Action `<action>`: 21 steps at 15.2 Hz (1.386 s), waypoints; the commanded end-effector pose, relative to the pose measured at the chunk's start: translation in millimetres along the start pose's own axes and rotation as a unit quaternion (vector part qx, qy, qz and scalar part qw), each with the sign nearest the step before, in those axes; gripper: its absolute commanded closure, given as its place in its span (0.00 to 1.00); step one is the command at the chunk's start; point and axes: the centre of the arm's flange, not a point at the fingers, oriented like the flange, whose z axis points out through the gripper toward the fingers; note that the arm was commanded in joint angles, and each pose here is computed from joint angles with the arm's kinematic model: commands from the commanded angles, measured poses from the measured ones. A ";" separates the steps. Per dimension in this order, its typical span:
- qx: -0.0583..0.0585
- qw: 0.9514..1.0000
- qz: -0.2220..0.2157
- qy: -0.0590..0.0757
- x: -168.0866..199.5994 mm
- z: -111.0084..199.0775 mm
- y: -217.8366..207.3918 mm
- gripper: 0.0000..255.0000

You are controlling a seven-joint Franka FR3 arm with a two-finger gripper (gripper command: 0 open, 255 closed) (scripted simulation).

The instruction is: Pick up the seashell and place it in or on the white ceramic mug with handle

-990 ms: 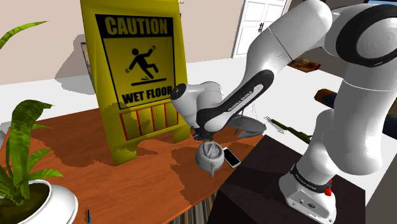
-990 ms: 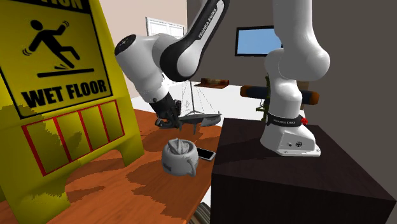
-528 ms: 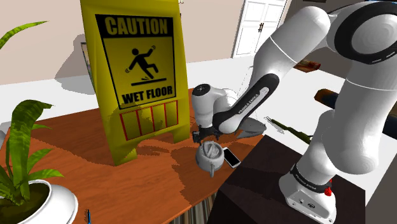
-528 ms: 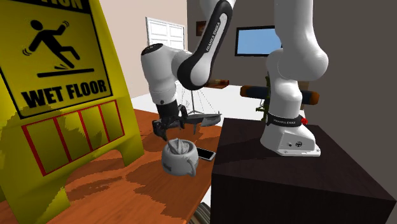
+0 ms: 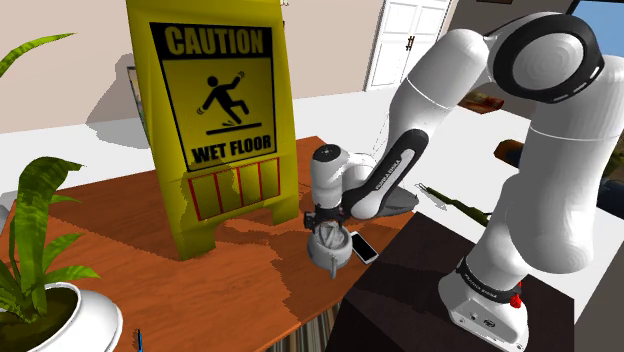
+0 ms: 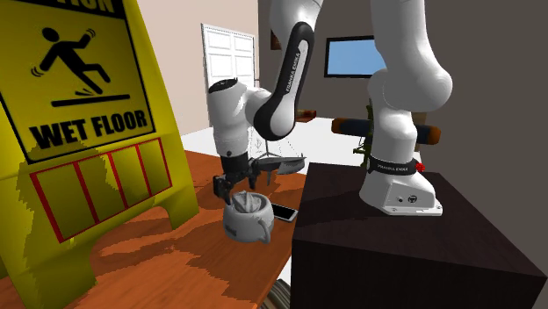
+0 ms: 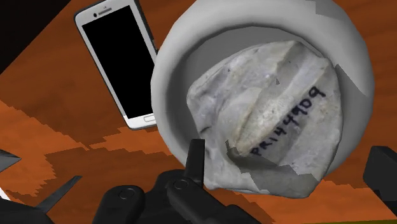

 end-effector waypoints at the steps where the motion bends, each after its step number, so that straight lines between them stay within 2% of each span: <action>1: 0.000 1.000 0.000 0.000 -0.9 4.1 0.1 0.00; 7: 0.000 1.000 0.000 0.000 -0.9 4.1 0.1 0.00; 8: 0.000 1.000 0.000 0.000 -0.9 4.1 0.0 1.00; 17: 0.000 1.000 0.000 0.000 -0.9 4.1 0.1 1.00; 21: 0.000 1.000 0.000 0.000 1.5 -16.6 3.7 1.00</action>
